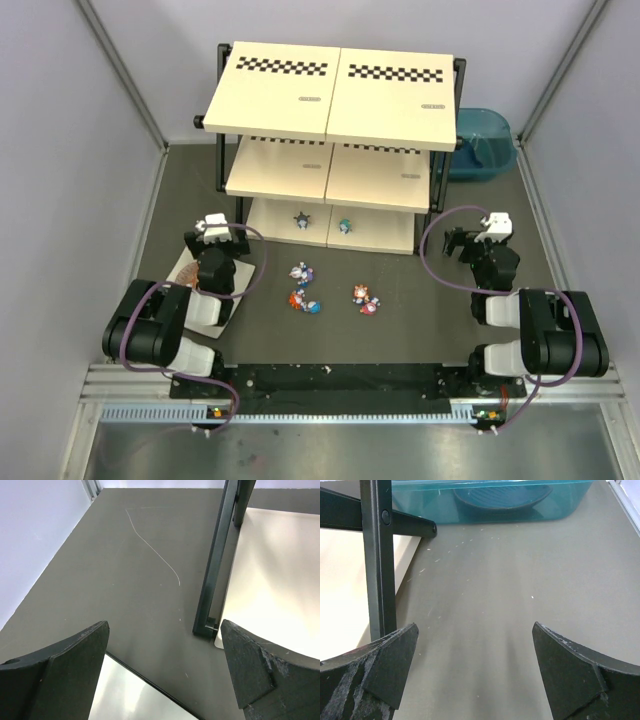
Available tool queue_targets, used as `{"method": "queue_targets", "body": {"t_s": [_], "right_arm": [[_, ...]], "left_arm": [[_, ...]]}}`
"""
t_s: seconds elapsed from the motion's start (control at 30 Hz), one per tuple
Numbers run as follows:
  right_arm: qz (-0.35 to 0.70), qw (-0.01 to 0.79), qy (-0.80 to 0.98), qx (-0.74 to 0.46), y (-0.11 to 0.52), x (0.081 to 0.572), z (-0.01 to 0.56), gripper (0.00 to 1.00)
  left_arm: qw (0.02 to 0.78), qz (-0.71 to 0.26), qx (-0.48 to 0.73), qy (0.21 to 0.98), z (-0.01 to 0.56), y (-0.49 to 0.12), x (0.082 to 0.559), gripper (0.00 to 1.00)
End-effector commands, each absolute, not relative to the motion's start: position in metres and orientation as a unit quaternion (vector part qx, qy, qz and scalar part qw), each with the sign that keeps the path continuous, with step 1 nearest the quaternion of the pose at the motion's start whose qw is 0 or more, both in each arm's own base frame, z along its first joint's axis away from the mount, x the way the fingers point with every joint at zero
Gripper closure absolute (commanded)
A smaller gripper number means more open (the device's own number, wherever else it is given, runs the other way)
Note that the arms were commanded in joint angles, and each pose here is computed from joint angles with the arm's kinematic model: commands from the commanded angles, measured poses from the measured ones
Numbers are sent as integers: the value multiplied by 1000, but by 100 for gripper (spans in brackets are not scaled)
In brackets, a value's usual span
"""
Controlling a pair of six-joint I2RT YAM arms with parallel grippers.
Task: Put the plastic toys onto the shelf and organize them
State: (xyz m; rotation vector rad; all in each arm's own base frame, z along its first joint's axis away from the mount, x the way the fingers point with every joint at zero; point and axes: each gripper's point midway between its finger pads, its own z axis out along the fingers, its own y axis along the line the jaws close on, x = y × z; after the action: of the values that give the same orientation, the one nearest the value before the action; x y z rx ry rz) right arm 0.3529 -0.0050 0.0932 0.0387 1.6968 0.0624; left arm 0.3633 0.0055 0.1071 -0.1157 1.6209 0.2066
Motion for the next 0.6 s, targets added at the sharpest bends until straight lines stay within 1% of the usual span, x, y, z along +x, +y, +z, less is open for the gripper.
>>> {"method": "queue_targets", "body": {"t_s": [0.0, 0.57], "right_arm": [[31, 686, 727, 10, -2, 363, 114, 1], [30, 686, 727, 11, -3, 363, 114, 1]], "left_arm": [[710, 80, -59, 697, 131, 4, 371, 1], [709, 80, -59, 698, 130, 4, 371, 1]]}}
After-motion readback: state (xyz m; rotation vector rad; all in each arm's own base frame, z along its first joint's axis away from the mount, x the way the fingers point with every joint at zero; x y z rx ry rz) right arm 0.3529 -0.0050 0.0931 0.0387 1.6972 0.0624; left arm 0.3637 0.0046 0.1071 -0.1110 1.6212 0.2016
